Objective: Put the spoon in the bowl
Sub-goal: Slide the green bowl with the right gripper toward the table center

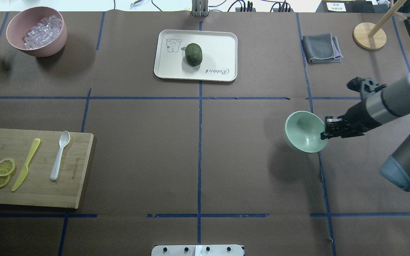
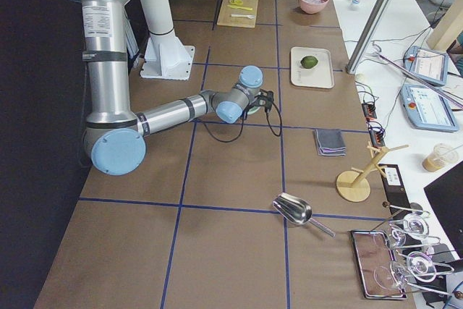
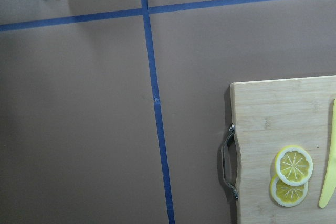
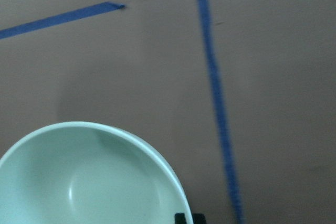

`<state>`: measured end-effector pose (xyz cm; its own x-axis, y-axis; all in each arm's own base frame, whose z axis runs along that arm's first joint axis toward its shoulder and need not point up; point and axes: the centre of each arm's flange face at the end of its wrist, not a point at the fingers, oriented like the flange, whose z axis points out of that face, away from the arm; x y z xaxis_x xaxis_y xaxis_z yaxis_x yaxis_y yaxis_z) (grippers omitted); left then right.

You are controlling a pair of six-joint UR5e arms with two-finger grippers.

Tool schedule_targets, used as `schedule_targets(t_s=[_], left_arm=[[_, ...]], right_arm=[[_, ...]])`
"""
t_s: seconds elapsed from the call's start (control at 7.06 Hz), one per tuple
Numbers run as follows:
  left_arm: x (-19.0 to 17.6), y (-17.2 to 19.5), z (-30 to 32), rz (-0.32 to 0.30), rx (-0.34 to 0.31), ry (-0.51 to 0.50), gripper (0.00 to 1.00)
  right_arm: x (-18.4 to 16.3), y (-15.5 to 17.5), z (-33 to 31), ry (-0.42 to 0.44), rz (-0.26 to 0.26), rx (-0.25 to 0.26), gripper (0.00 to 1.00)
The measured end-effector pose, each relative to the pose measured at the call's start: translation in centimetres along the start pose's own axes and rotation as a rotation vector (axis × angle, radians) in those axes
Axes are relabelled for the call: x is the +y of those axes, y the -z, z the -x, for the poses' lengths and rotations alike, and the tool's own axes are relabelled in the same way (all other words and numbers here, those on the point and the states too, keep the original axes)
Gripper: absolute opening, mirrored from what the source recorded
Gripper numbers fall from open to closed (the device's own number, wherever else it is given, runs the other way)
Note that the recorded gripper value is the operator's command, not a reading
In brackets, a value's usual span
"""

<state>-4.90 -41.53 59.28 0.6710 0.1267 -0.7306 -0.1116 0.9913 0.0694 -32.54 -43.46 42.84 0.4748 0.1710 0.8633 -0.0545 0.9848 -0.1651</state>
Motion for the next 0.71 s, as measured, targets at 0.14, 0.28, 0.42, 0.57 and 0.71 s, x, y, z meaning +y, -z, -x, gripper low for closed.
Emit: schedule_targets(t_s=[0.14,0.28,0.42,0.57,0.71], left_arm=[[0.0,0.0,-0.1,-0.001,0.000,-0.003,1.00],[0.0,0.0,-0.1,-0.001,0.001,-0.003,1.00],[0.0,0.0,-0.1,0.000,0.001,-0.003,1.00],[-0.1,0.0,-0.1,0.000,0.001,-0.003,1.00],[-0.1,0.0,-0.1,0.000,0.001,-0.003,1.00]], right_arm=[[1.6,-2.4,7.4,-0.046,0.003,-0.009,0.00],[3.2,-4.2,14.7,-0.088,-0.012,0.008,0.00],[4.5,-5.8,20.1,-0.134,-0.038,0.031,0.00],[5.1,-7.6,23.0,-0.172,-0.051,0.052,0.00],[4.9,-9.6,25.1,-0.214,-0.073,0.072,0.00]])
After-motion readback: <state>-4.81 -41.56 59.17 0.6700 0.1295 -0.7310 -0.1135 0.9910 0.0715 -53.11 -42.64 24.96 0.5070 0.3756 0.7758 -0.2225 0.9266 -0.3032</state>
